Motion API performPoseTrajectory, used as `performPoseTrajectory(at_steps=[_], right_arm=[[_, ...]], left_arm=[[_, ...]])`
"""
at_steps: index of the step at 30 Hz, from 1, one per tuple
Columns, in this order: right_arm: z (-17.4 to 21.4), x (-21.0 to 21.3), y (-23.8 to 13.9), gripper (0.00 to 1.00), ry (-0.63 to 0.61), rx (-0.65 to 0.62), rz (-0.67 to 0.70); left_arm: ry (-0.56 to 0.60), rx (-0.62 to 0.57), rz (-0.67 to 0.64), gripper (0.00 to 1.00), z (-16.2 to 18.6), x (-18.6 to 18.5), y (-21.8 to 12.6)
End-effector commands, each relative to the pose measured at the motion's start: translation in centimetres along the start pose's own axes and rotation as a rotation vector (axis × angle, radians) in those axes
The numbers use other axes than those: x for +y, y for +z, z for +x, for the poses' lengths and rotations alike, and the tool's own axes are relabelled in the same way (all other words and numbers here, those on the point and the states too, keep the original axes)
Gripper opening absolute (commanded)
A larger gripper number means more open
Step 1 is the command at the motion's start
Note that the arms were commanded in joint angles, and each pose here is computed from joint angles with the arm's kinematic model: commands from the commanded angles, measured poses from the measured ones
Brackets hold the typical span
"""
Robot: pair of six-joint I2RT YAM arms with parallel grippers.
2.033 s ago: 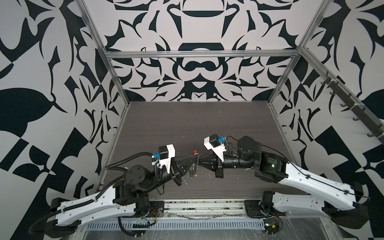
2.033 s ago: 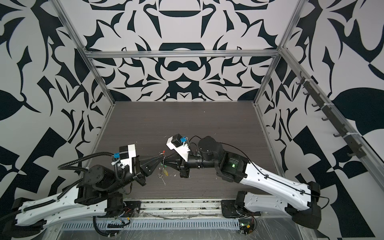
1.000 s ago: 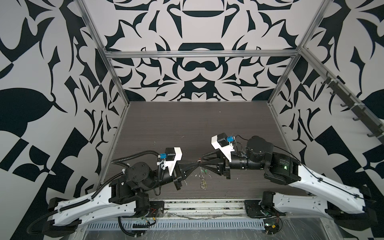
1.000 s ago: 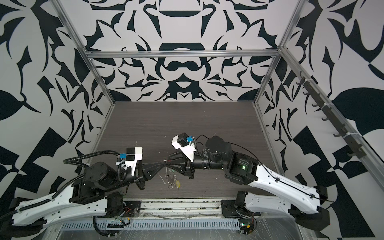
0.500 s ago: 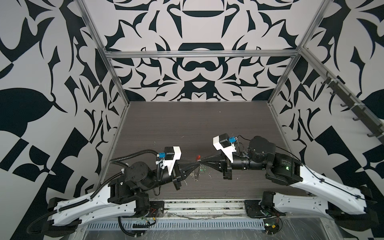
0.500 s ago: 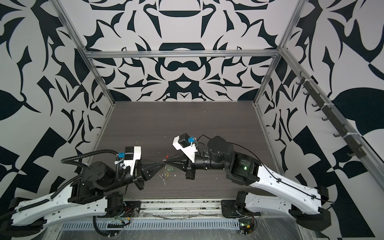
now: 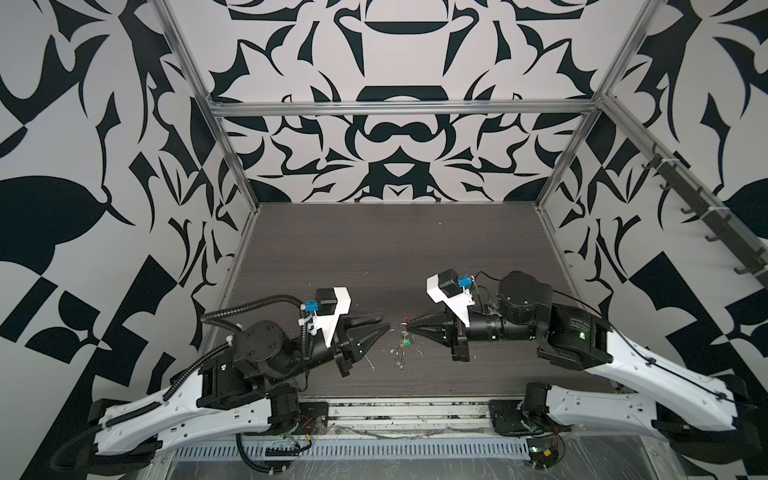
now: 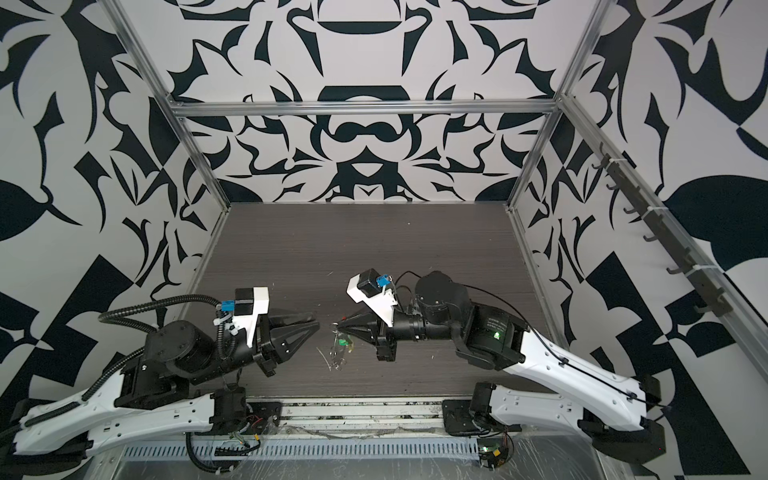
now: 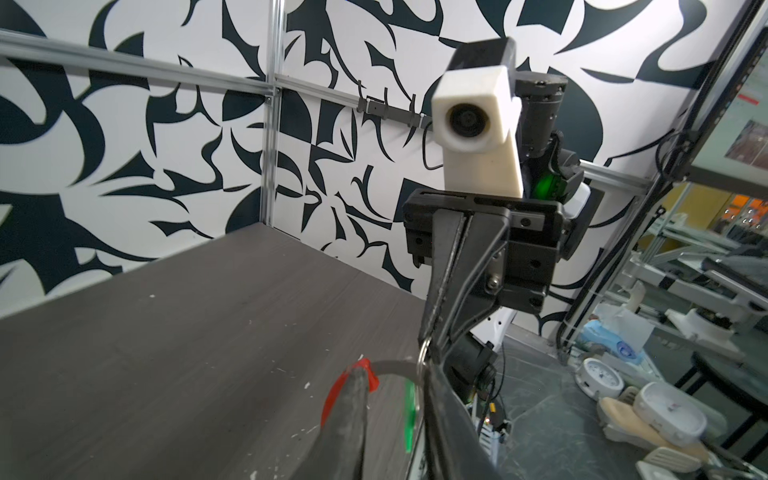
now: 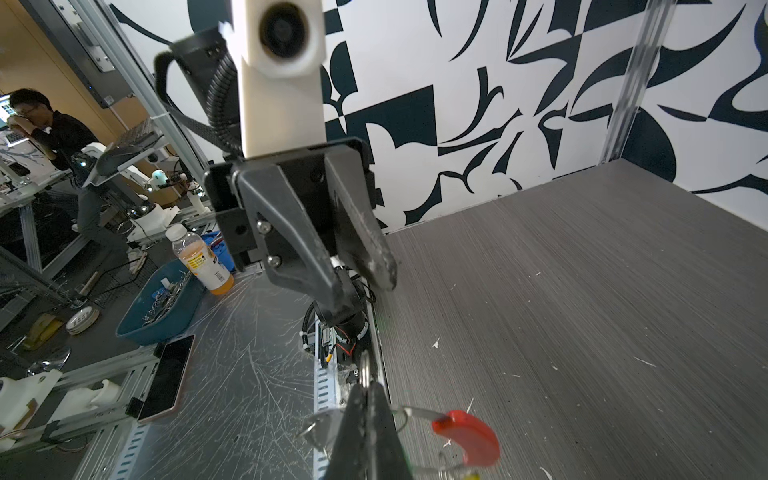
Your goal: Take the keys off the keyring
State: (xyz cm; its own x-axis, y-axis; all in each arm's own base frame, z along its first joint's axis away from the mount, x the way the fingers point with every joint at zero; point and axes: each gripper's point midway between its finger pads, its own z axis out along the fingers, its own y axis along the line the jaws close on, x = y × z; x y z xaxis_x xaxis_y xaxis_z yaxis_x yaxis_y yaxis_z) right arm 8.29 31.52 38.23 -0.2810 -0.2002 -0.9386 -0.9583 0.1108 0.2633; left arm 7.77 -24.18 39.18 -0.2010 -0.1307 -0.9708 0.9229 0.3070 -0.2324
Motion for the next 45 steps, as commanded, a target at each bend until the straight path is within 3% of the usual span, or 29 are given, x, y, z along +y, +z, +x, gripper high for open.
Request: performPoseTrajectory(at_steps=[1,7,22,39,45], right_arm=[[-2.3,1.0,-0.9,0.00,-0.035,-0.048,-0.036],[-2.6,1.1,-0.8,0.00,-0.033,-0.038,-0.055],[-2.3,1.1,-0.5,0.00,-0.027,-0.020,-0.063],[-1.9,0.7,-0.3,0.00,-0.024,-0.013,-0.051],[-1.9,0.6,-0.1,0.00,-0.023,-0.016,-0.049]], left_arm=[[0.018,0.070,0.013,0.31,0.2,-0.4,0.0],[0.022,0.199,0.017,0.33,2.1,-0.7,1.5],[0.035,0.192,0.023,0.24,1.5,-0.9,1.8],[0.037,0.207,0.048,0.01,1.5,-1.4,2.5],[0.028,0.213,0.053,0.00,1.7,-1.5,2.8]])
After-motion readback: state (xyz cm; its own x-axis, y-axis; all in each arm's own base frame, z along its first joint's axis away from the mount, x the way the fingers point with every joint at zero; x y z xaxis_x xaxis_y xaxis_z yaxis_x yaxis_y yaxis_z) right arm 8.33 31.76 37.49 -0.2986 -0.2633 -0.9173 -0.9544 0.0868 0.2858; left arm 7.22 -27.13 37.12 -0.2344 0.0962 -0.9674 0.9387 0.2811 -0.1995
